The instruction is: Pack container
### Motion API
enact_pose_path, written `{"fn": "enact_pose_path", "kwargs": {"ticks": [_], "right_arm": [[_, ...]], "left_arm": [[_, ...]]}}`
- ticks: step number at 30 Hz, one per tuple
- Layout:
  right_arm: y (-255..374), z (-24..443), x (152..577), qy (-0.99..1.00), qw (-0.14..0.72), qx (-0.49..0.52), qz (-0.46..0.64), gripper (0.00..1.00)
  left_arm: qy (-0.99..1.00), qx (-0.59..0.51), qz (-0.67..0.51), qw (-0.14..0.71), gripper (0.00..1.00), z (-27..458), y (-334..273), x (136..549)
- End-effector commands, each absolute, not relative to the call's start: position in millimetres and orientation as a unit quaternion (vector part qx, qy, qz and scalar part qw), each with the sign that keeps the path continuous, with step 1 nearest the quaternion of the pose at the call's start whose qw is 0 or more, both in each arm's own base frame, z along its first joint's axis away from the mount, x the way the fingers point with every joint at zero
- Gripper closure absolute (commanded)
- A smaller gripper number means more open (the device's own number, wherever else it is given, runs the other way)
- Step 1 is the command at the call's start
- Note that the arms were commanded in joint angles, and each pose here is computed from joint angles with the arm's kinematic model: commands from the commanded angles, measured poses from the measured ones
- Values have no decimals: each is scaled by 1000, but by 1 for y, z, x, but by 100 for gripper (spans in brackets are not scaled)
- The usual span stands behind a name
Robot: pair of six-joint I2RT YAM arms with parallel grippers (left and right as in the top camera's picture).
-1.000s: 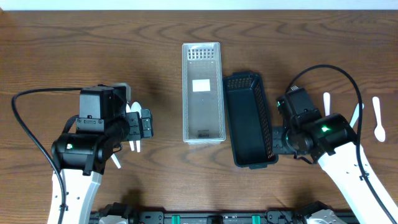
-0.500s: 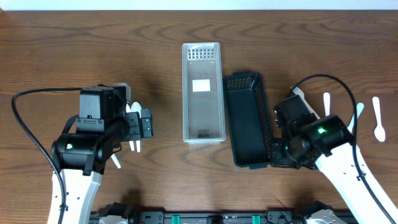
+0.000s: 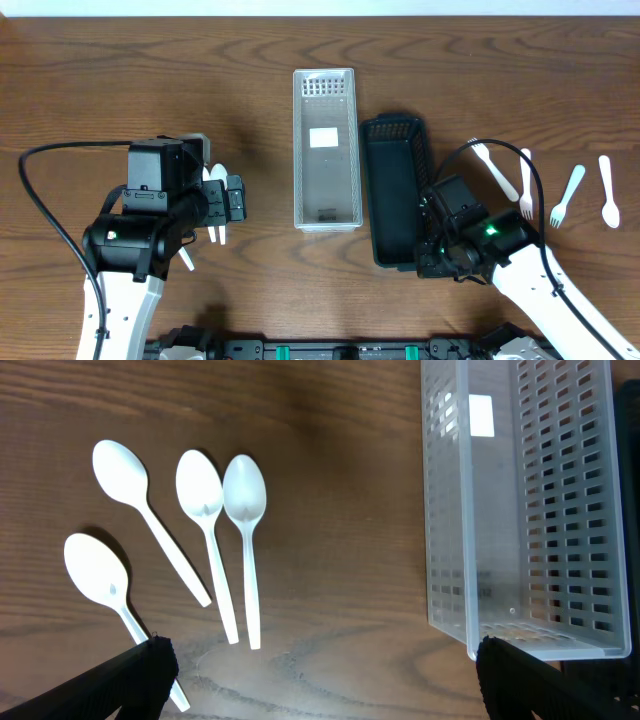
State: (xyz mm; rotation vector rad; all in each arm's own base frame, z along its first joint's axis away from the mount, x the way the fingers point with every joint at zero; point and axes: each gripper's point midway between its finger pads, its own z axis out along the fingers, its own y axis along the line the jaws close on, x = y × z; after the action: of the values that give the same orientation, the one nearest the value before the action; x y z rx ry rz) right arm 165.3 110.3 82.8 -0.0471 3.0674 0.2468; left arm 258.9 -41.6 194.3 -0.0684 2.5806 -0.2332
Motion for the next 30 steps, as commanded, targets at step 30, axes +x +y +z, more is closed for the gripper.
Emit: {"fn": "enact_pose_path", "kwargs": {"ticks": [30], "right_arm": [[133,151,172,976,97,-135,140,99]], "left_arm": [[956,-25,-93,279,2,202,-43,261]]}}
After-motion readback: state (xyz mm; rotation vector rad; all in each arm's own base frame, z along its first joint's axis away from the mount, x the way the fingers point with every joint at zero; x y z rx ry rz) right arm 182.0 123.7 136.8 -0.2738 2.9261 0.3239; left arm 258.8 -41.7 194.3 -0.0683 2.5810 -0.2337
